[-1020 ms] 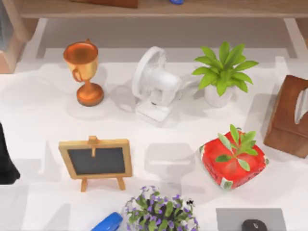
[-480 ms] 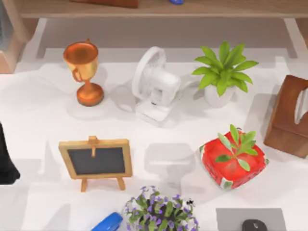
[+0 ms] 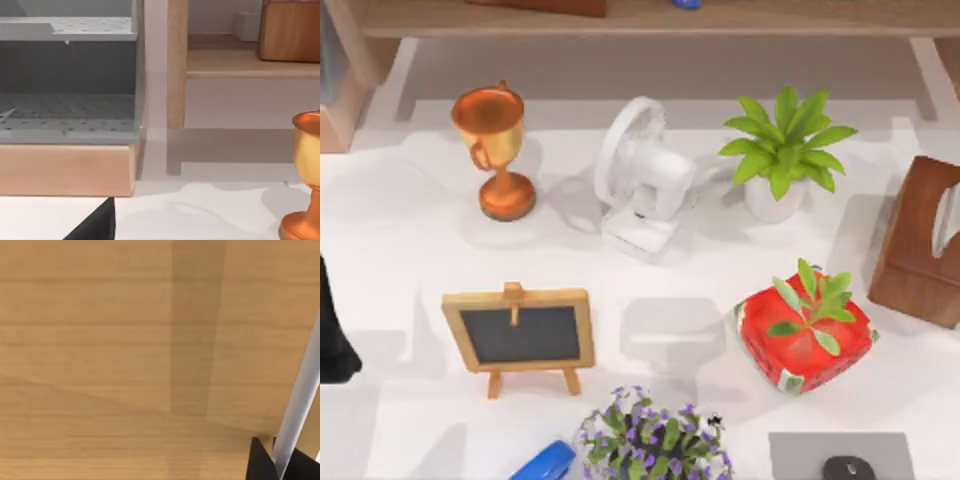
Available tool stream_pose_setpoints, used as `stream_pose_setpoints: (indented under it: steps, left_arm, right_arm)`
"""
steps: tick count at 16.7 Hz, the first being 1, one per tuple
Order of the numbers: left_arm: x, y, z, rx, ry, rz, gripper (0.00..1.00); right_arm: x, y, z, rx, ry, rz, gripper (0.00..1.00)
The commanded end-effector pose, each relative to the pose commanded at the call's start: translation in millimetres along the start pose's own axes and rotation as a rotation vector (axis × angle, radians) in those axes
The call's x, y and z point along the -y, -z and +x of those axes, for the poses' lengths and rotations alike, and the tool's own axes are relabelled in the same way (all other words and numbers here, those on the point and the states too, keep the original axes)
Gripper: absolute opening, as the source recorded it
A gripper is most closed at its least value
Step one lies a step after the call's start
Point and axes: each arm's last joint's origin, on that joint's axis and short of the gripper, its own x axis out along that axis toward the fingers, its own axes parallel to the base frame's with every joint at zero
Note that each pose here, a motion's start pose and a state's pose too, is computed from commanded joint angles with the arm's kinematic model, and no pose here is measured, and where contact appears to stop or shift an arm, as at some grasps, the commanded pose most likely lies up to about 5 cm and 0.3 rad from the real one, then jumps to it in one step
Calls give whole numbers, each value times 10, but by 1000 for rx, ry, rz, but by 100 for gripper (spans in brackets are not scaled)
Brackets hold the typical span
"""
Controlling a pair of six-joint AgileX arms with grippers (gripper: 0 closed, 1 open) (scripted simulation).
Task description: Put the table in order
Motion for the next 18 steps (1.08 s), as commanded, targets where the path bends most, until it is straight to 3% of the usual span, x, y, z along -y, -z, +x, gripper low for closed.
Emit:
stream_pose_setpoints:
  steps: [4,10,18]
  left_arm:
    - [0,0,0,0,0,0,100]
    - [0,0,0,0,0,0,100]
    - [0,0,0,0,0,0,100]
  right_arm:
    - [-24,-11,40,-2,-11,1,0]
    - [-6,-156,557,-3,-1,4,0]
    - [-36,-182,684,-10,-16,2,0]
